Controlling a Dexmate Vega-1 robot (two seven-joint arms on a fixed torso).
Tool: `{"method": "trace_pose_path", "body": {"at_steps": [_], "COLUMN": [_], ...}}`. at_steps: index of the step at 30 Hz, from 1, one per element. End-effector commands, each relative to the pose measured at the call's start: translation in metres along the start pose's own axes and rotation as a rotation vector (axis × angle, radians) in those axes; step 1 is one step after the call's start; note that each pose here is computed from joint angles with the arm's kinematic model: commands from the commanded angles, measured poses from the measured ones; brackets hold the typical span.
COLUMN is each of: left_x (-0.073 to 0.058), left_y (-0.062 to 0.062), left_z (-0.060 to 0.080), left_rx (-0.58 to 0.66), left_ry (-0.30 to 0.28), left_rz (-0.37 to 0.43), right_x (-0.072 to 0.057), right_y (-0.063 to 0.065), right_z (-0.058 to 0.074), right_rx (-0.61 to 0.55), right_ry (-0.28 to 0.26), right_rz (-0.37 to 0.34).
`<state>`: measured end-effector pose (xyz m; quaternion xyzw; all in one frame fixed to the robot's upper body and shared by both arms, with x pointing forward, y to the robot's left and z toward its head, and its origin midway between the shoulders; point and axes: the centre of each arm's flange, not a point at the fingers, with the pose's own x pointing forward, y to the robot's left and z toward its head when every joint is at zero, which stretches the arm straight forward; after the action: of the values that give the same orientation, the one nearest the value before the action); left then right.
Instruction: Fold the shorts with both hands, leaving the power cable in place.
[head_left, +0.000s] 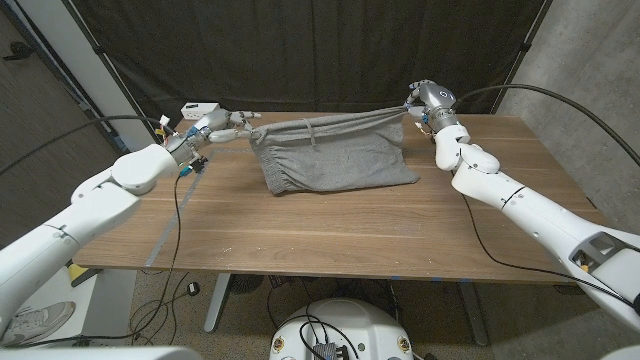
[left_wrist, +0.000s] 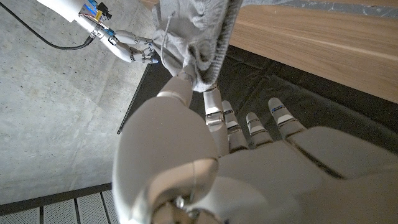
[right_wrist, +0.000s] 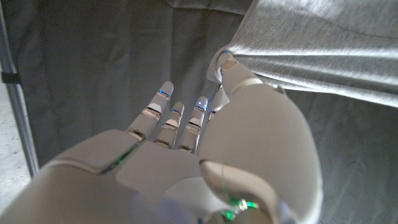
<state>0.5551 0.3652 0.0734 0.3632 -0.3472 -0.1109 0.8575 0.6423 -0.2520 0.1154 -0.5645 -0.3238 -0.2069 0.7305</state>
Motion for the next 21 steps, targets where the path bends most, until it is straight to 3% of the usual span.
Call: {"method": "trace_pose_path", "body": {"at_steps": [1,21], "left_x": [0.016,0.027], "left_y": [0.007,0.005], "left_z": [-0.008,-0.032], "left_rx": [0.027,0.047], "left_ry": [0.051,0.139], "left_rz": [0.032,0.043], "right_x": [0.031,0.053], "right_y": [0.015,0.042], "right_z": [0.006,0.016], "right_rx": [-0.019,-0.05], "right_ry": [-0.031,-0.06], "right_rz": [0.039,0.098]}}
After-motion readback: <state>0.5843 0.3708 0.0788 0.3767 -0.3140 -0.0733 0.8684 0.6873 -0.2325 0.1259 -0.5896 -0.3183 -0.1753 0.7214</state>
